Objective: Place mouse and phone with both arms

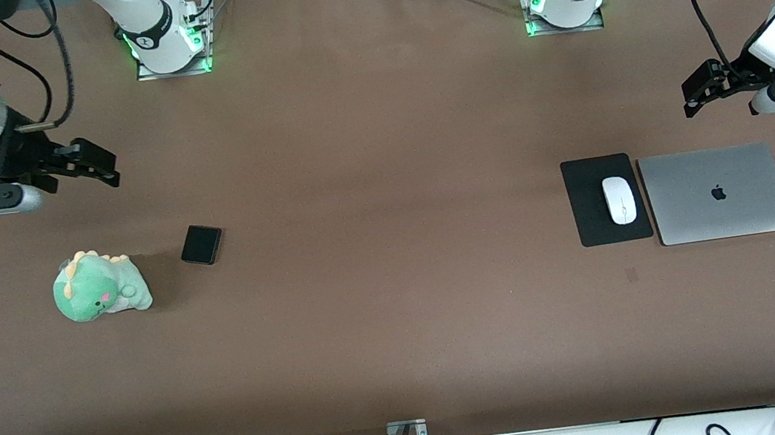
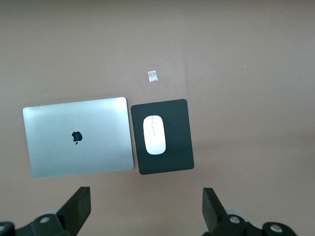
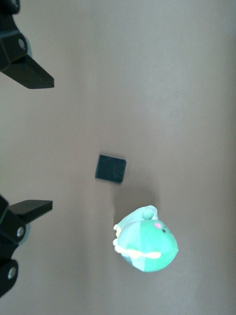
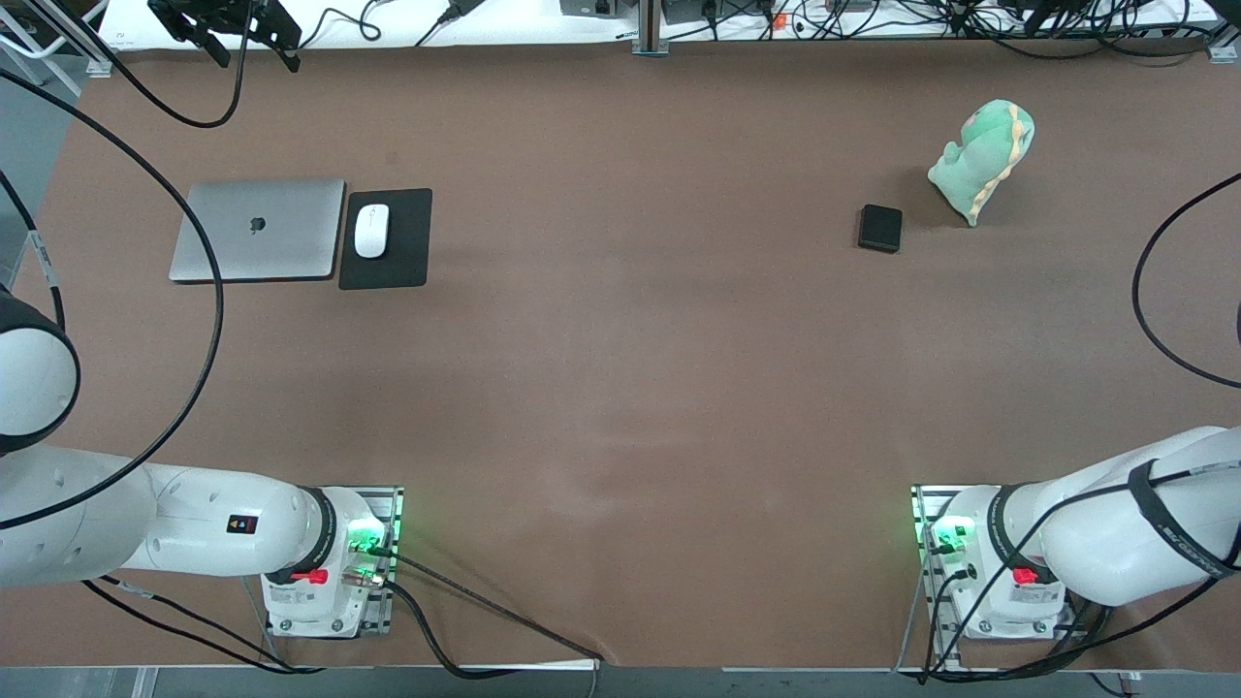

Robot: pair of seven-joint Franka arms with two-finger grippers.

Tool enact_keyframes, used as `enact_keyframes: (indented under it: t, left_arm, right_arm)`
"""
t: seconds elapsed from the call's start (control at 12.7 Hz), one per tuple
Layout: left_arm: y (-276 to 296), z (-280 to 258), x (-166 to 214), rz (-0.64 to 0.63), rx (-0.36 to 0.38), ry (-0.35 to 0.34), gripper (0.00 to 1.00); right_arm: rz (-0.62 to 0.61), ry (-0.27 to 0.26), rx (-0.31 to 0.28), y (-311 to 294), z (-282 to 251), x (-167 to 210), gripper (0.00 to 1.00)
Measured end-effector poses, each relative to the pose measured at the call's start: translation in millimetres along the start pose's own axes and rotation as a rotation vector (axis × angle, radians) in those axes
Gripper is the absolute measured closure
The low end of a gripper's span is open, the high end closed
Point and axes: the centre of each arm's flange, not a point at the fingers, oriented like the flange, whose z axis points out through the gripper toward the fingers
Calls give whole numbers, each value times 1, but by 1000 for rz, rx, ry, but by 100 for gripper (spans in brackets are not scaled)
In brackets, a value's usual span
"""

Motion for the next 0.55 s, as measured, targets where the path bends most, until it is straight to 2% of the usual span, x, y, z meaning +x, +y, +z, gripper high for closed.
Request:
enact_keyframes:
  t: [0.24,0.55]
  left_arm:
    - [0,0,0,0,0,1,0]
    - [0,0,0,0,0,2,0]
  right_arm:
    - [-5,-36,4,12,-4,-5,0]
    - [-17,-38,-9,8,-6,-8,0]
